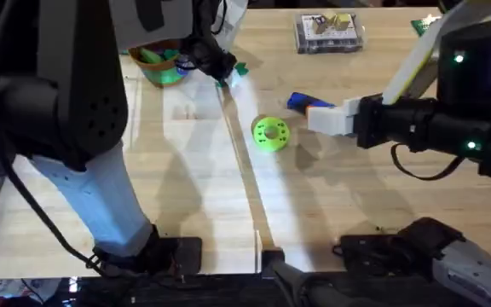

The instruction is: Pick up the gripper from the table and insert it into the empty holder that is missing its gripper. Then pick up a screw, insert it into the mounting hole, and use the screwdriver to tighten it. Finally, clean up the table by picking up the vegetable and placing it into the bucket.

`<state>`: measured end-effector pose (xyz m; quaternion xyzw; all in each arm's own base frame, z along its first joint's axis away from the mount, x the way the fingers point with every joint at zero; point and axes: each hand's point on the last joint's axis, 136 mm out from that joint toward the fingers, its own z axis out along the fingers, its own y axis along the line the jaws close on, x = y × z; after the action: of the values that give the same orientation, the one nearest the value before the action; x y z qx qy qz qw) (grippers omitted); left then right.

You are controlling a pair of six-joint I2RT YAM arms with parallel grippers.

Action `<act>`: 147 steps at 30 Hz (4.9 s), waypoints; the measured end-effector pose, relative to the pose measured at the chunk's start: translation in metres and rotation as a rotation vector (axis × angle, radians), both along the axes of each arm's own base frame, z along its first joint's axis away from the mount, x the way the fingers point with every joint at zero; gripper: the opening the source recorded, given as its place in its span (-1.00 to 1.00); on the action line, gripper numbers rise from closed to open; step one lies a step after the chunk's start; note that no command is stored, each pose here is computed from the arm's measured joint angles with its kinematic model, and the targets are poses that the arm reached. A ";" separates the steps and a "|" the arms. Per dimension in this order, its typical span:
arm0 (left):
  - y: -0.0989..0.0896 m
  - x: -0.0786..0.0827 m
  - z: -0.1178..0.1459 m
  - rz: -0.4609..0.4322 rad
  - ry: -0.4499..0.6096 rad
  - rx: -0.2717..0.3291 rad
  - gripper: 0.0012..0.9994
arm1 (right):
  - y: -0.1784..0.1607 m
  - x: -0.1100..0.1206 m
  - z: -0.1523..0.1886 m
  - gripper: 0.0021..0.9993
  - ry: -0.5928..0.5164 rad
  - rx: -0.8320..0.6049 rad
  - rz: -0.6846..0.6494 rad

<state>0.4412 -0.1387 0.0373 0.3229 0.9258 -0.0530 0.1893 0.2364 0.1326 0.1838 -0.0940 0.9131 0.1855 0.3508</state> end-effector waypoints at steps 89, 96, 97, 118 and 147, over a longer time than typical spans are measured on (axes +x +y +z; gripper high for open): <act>0.146 -0.218 0.250 0.757 -0.057 -0.039 0.97 | -0.010 -0.016 0.098 0.93 -0.089 0.050 -0.014; 0.146 -0.218 0.250 0.757 -0.057 -0.039 0.97 | -0.010 -0.016 0.098 0.93 -0.089 0.050 -0.014; 0.146 -0.218 0.250 0.757 -0.057 -0.039 0.97 | -0.010 -0.016 0.098 0.93 -0.089 0.050 -0.014; 0.146 -0.218 0.250 0.757 -0.057 -0.039 0.97 | -0.010 -0.016 0.098 0.93 -0.089 0.050 -0.014; 0.146 -0.218 0.250 0.757 -0.057 -0.039 0.97 | -0.010 -0.016 0.098 0.93 -0.089 0.050 -0.014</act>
<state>0.2233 0.0074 0.2873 -0.0444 0.9728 0.0121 0.2272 0.2205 0.1229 0.2813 -0.0870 0.8922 0.2015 0.3948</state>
